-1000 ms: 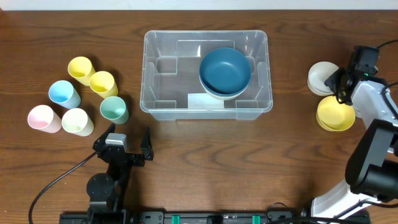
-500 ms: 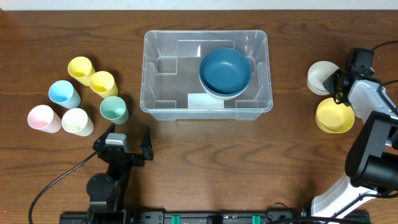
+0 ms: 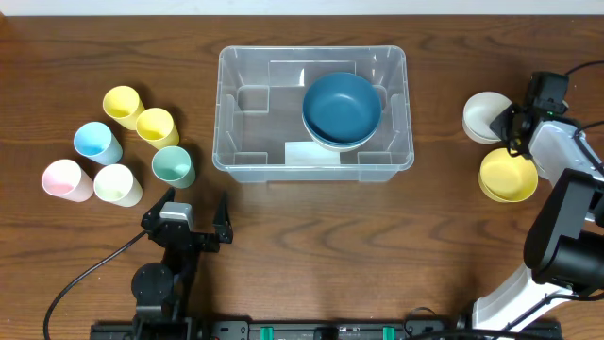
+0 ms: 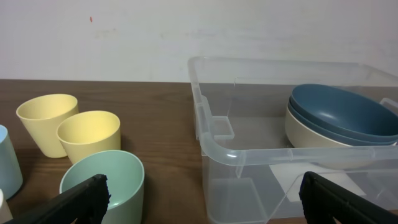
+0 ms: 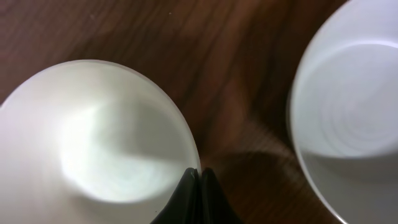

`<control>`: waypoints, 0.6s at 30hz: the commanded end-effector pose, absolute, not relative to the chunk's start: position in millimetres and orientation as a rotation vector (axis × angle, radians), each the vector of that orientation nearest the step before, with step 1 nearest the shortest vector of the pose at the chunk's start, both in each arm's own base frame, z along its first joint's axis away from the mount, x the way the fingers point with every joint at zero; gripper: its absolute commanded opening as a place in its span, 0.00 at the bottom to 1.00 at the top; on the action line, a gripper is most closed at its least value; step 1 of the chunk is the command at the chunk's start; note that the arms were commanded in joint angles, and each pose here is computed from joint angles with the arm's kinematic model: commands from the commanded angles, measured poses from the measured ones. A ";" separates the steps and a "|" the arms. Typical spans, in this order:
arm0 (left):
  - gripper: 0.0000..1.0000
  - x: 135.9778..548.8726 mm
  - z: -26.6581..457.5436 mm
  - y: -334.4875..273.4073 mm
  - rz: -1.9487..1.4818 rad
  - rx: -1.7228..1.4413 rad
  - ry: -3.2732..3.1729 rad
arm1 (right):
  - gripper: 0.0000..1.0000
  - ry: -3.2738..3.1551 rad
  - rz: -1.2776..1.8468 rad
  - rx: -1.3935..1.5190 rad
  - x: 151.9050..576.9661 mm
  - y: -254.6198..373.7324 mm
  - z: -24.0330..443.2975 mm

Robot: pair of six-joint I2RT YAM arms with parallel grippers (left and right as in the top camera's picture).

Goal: Pack container
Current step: 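Lower the right gripper onto the cream-white bowl rim and grasp it, then carry the cream-white bowl into the bin and set it down front-left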

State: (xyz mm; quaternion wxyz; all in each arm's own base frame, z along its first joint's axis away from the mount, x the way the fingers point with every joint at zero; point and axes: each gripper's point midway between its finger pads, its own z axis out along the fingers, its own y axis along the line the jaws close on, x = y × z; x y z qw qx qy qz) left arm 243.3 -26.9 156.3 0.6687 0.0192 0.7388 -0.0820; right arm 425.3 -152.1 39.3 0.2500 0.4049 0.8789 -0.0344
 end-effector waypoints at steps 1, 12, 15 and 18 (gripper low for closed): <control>0.98 242.4 140.8 -28.3 -0.183 0.062 1.710 | 0.01 2.342 -0.027 1.048 441.0 -149.5 71.8; 0.98 242.5 140.9 -28.3 -0.183 0.062 1.710 | 0.01 2.166 0.238 0.855 452.1 -116.6 188.4; 0.98 242.5 140.9 -28.3 -0.183 0.062 1.710 | 0.01 2.123 0.376 0.759 449.3 -92.5 223.3; 0.98 242.5 140.9 -28.3 -0.183 0.062 1.710 | 0.01 2.095 0.530 0.659 445.1 -59.6 252.0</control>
